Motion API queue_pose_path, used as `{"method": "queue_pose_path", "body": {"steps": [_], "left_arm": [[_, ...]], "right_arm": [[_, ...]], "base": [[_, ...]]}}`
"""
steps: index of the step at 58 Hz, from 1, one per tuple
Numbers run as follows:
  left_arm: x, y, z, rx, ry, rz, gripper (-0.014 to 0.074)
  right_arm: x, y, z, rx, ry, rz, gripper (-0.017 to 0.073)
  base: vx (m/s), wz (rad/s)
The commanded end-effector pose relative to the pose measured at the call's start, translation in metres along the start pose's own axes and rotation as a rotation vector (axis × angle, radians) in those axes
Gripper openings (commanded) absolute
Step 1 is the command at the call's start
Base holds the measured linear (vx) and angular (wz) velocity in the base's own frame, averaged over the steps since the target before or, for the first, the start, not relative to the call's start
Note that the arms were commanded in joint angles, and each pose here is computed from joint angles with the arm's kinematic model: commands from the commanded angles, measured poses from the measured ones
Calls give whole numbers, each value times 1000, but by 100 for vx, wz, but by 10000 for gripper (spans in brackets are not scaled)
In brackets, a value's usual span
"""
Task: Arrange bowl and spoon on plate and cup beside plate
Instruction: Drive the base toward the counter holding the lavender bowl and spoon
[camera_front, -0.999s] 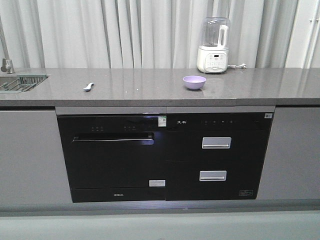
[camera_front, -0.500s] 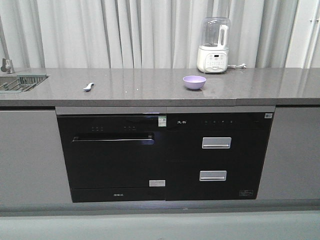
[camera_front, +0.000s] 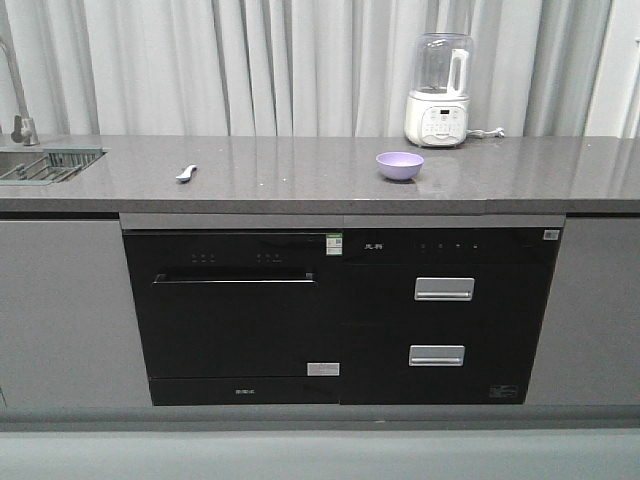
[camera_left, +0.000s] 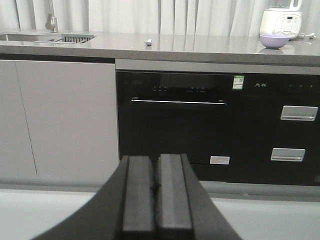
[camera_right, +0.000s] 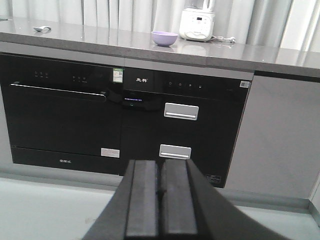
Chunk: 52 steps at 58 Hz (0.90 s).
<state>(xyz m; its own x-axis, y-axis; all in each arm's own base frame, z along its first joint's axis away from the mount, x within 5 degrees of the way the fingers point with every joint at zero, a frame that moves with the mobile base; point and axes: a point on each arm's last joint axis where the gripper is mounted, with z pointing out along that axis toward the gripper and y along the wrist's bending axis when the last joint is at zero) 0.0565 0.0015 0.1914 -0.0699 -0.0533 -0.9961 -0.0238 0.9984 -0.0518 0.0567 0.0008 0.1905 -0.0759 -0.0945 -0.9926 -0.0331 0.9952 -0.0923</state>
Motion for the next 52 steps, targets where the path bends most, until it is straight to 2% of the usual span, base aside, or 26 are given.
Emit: {"method": "queue_pose_path", "body": {"steps": [1,30,52], "left_arm": [[0,0,2,7,-48,-10,-6],[0,-1,2,8,-48,-10,-6],[0,-1,2,8,-48,-10,-6]], "right_arm": [[-2,0,0,3,-74,-11,-9],[-2,0,0,3,-74,-11,-9],[-2,0,0,3,-74,-11,-9]], "base": [[7,6],[12,1],[24,8]]}}
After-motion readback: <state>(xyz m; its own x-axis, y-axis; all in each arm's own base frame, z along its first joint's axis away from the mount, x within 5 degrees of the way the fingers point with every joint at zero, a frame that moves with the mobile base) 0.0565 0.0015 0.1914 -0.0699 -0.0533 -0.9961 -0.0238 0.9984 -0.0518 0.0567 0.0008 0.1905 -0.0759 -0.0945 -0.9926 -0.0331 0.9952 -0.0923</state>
